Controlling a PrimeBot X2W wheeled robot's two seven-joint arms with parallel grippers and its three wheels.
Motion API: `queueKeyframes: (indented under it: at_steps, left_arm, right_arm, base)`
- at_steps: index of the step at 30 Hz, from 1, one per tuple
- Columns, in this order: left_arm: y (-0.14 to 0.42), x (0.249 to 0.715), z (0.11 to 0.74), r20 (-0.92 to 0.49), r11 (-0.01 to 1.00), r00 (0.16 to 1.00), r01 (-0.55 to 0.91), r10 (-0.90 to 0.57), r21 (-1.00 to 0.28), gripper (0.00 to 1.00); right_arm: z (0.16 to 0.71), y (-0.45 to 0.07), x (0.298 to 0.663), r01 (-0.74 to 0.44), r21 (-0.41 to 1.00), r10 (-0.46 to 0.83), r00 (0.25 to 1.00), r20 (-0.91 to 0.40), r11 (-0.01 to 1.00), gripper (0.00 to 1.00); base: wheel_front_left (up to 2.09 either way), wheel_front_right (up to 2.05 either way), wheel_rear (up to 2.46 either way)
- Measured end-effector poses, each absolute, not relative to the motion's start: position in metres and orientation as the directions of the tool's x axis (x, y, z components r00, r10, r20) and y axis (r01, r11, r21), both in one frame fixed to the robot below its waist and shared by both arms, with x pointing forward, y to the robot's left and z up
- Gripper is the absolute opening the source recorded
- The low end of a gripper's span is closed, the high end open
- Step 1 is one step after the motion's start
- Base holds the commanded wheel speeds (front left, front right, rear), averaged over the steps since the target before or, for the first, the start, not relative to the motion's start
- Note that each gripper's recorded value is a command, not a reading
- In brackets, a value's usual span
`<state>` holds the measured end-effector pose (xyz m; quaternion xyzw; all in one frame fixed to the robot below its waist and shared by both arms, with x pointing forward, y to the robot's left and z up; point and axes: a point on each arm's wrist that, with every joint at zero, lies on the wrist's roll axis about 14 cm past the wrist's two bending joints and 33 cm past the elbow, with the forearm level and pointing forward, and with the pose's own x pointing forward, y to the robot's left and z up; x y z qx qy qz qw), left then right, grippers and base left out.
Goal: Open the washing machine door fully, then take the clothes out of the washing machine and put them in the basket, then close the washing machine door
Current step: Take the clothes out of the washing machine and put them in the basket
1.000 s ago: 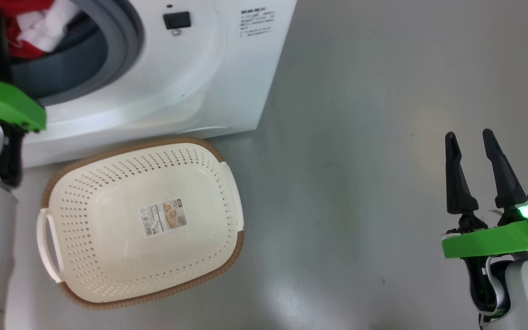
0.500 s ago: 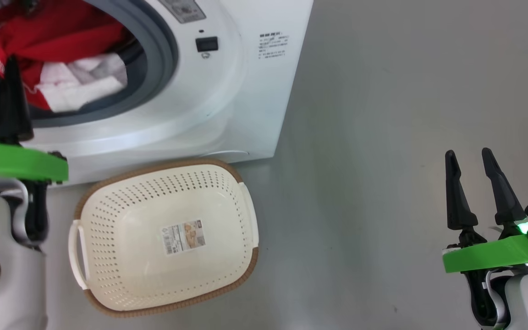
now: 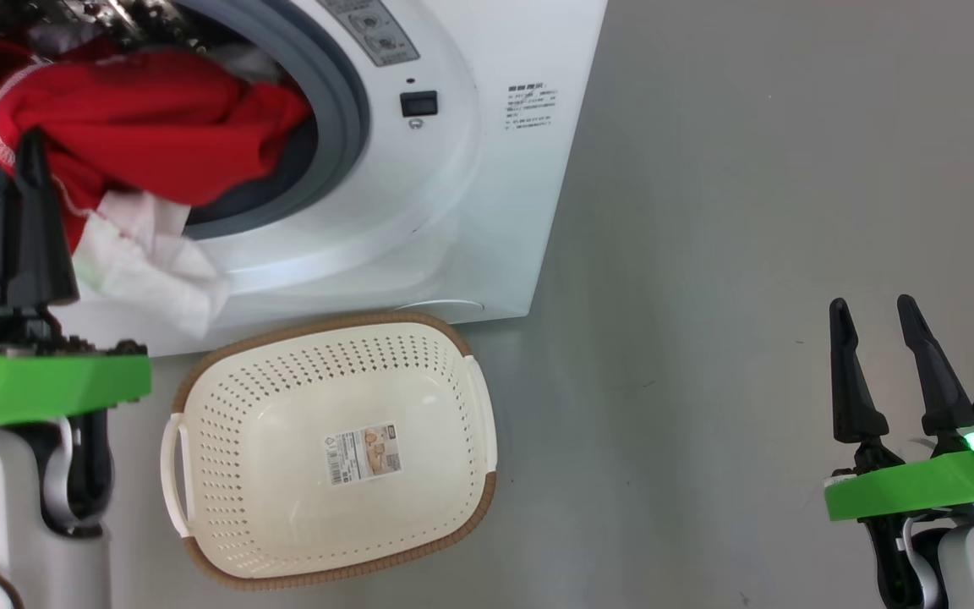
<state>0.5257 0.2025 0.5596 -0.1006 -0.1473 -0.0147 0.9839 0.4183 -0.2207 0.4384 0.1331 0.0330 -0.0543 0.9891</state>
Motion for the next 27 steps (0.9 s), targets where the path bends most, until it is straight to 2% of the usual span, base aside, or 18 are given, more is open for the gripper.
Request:
queueKeyframes:
  at_steps: [9, 13, 21, 27]
  left_arm:
    - [0.205, 0.499, 0.61, 0.446, 0.98, 0.894, 0.06, 0.031, -0.188, 0.0]
    - [0.203, 0.495, 0.616, 0.465, 0.98, 0.885, 0.069, 0.026, -0.186, 0.0]
    - [0.193, 0.496, 0.58, 0.366, 0.978, 0.93, 0.072, 0.005, -0.195, 0.0]
    - [0.173, 0.493, 0.519, 0.195, 0.97, 0.98, 0.086, -0.041, -0.226, 0.0]
  right_arm:
    - [0.44, -0.217, 0.419, 0.105, 0.26, -0.088, 0.993, -0.076, 0.96, 1.0]
    - [0.437, -0.216, 0.416, 0.106, 0.259, -0.086, 0.993, -0.086, 0.96, 1.0]
    - [0.434, -0.216, 0.416, 0.107, 0.258, -0.085, 0.992, -0.092, 0.96, 1.0]
    - [0.429, -0.217, 0.417, 0.111, 0.256, -0.087, 0.991, -0.106, 0.96, 1.0]
  base:
    - [0.0, 0.0, 0.0]
    - [0.0, 0.0, 0.0]
    - [0.0, 0.0, 0.0]
    - [0.0, 0.0, 0.0]
